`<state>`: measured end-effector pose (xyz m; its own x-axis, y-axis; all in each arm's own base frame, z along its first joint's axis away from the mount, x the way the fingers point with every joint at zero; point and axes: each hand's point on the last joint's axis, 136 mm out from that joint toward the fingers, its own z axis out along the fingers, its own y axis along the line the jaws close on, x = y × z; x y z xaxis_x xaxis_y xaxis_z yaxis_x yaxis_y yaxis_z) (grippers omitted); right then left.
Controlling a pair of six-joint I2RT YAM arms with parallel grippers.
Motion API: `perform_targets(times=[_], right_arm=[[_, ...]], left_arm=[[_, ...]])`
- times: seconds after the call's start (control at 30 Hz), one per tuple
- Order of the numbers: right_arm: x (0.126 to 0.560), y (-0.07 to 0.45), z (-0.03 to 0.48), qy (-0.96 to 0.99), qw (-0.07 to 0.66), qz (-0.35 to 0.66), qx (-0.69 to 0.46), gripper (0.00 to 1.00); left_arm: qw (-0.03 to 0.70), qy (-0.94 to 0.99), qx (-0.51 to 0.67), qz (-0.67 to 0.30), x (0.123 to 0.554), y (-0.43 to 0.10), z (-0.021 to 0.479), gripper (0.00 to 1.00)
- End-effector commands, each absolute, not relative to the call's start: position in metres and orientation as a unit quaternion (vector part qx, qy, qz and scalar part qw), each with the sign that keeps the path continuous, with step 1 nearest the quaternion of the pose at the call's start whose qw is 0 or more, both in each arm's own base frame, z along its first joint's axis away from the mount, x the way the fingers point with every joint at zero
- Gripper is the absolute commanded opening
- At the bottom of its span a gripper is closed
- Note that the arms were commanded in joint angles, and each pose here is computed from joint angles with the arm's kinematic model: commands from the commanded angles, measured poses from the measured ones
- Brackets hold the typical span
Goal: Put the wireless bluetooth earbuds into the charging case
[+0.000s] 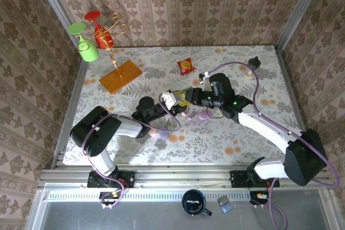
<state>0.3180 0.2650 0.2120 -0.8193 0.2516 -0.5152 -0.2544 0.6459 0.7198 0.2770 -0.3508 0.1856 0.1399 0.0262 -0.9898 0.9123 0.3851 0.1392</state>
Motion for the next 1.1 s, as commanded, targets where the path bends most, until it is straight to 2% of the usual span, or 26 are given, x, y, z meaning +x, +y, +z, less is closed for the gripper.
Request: perform_targets(times=[0.0,0.4,0.73,1.07], right_arm=[[0.317,0.266,0.205,0.866,0.296,0.402,-0.007,0.27],[0.306,0.258,0.235,0.848,0.335,0.409,-0.032,0.4],[0.292,0.256,0.273,0.816,0.375,0.433,-0.074,0.43],[0.307,0.276,0.27,0.832,0.338,0.432,-0.086,0.45]], left_arm=[[0.647,0.523,0.423,-0.36,0.277,-0.356,0.208,0.32],[0.645,0.532,0.418,-0.355,0.281,-0.346,0.204,0.32],[0.644,0.521,0.452,-0.331,0.266,-0.329,0.191,0.32],[0.63,0.512,0.476,-0.339,0.245,-0.33,0.181,0.33]])
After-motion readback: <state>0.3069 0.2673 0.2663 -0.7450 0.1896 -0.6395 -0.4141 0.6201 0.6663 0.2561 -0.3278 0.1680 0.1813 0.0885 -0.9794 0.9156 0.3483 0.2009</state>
